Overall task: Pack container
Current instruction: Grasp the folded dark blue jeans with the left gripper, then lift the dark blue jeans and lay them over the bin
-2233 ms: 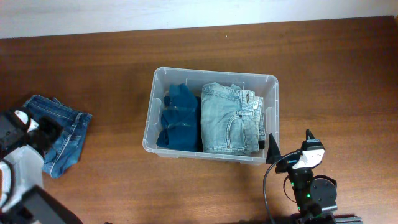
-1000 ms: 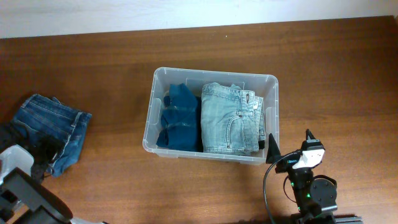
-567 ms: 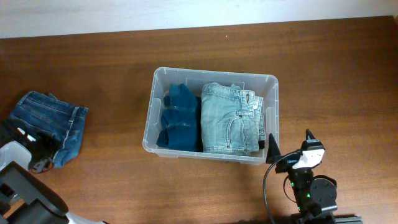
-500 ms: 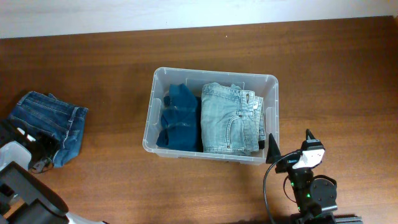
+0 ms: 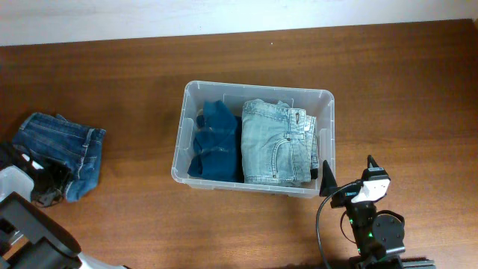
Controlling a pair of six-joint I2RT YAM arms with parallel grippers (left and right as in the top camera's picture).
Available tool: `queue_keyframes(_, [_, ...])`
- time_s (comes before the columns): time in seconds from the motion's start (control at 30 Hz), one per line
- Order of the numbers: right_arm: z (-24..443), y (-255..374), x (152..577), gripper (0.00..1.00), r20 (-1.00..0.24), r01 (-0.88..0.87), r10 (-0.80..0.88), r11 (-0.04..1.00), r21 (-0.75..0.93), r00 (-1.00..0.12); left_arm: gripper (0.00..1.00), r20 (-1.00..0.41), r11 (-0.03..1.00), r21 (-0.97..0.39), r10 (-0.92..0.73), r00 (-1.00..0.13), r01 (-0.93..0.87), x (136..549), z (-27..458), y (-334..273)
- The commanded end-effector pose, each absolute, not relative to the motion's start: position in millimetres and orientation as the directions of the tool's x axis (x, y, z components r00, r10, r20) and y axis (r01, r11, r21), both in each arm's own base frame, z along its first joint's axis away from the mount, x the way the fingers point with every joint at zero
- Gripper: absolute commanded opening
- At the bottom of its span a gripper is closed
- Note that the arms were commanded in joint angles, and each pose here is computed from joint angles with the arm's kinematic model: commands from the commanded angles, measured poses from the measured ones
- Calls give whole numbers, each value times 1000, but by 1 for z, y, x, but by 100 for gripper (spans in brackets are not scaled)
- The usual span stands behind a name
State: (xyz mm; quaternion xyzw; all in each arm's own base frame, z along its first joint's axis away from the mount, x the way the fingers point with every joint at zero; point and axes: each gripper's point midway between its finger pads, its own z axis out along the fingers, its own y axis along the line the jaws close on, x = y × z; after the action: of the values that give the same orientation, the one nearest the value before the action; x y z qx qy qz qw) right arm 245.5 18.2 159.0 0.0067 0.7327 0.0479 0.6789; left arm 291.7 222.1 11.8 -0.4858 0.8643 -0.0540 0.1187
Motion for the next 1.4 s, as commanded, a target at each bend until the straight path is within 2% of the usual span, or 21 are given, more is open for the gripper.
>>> queue_keyframes(0.0, [157, 13, 246, 99, -994, -31, 75, 997, 77, -75, 0, -84, 517, -265, -854, -514, -814, 291, 19, 201])
queue_keyframes(0.17, [157, 13, 246, 98, -994, -31, 75, 996, 78, -75, 0, -209, 608, -441, -785, -583, -660, 326, 79, 190])
queue_keyframes(0.3, [157, 13, 246, 98, -994, -31, 75, 997, 77, -75, 0, -296, 658, -504, -740, -604, -559, 344, 120, 175])
queue_keyframes(0.57, [157, 13, 246, 99, -994, -31, 75, 996, 78, -75, 0, -492, 800, -496, -579, -650, -337, 380, 201, 123])
queue_keyframes(0.73, [157, 13, 246, 98, -994, -31, 75, 996, 78, -75, 0, -621, 871, -474, -435, -652, -130, 402, 280, 63])
queue_keyframes(0.97, [157, 13, 246, 98, -994, -31, 75, 996, 78, -75, 1, -739, 898, -430, -290, -608, 95, 405, 366, -10])
queue_keyframes(1.13, [157, 13, 246, 98, -994, -31, 75, 997, 77, -75, 1, -787, 914, -387, -260, -559, 119, 407, 393, -25])
queue_keyframes(1.27, [157, 13, 246, 99, -994, -31, 75, 996, 78, -75, 0, -815, 873, -411, -223, -534, 262, 405, 413, -58])
queue_keyframes(1.37, [157, 13, 246, 99, -994, -31, 75, 997, 77, -75, 1, -822, 804, -465, -235, -519, 371, 402, 432, -92])
